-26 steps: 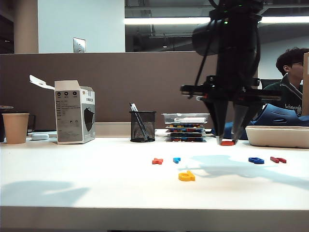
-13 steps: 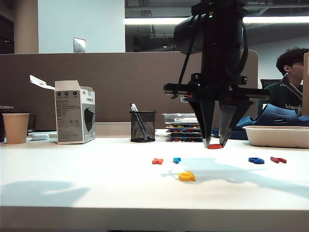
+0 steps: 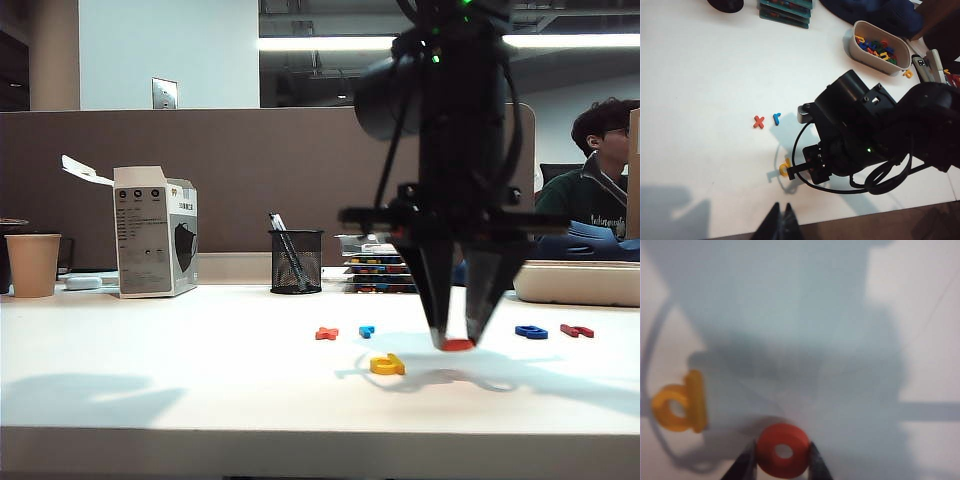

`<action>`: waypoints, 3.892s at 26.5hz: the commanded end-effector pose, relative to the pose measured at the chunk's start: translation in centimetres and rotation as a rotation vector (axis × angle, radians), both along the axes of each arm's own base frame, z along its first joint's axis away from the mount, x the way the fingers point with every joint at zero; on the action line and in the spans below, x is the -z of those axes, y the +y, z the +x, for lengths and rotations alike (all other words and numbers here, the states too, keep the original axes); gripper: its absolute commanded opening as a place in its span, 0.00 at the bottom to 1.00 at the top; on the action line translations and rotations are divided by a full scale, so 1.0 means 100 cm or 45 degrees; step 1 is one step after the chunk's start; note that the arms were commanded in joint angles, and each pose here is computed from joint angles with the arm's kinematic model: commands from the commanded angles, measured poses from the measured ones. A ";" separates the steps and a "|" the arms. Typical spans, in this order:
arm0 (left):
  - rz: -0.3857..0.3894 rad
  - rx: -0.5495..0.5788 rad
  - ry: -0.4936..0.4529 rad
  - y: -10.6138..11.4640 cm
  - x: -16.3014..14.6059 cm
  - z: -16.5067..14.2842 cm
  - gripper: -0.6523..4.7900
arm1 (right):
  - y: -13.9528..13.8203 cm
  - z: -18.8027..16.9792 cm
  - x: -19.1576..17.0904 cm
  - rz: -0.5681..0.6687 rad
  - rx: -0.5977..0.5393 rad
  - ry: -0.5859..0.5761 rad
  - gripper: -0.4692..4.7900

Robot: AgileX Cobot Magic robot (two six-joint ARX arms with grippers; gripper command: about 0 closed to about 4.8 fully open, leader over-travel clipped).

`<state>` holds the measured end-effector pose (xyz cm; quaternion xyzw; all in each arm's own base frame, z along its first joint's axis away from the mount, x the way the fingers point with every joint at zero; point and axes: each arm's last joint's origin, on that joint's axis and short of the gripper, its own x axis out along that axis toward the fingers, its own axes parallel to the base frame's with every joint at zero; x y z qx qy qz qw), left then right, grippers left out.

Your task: Select the appropriate letters from the row of letter magnets placed on the table to arrange into the word "dog".

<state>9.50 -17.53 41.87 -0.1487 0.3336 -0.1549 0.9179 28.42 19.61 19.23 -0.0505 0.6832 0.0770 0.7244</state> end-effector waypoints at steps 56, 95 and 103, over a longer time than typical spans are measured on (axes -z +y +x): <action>-0.007 -0.005 -0.009 0.001 -0.002 0.000 0.11 | -0.006 -0.010 0.026 0.006 0.021 0.041 0.42; -0.007 -0.005 -0.009 0.001 -0.002 0.000 0.11 | -0.071 0.058 -0.035 -0.040 0.056 -0.212 0.54; -0.007 -0.005 -0.009 0.001 -0.002 0.000 0.11 | -0.088 0.073 -0.036 0.011 0.117 -0.317 0.54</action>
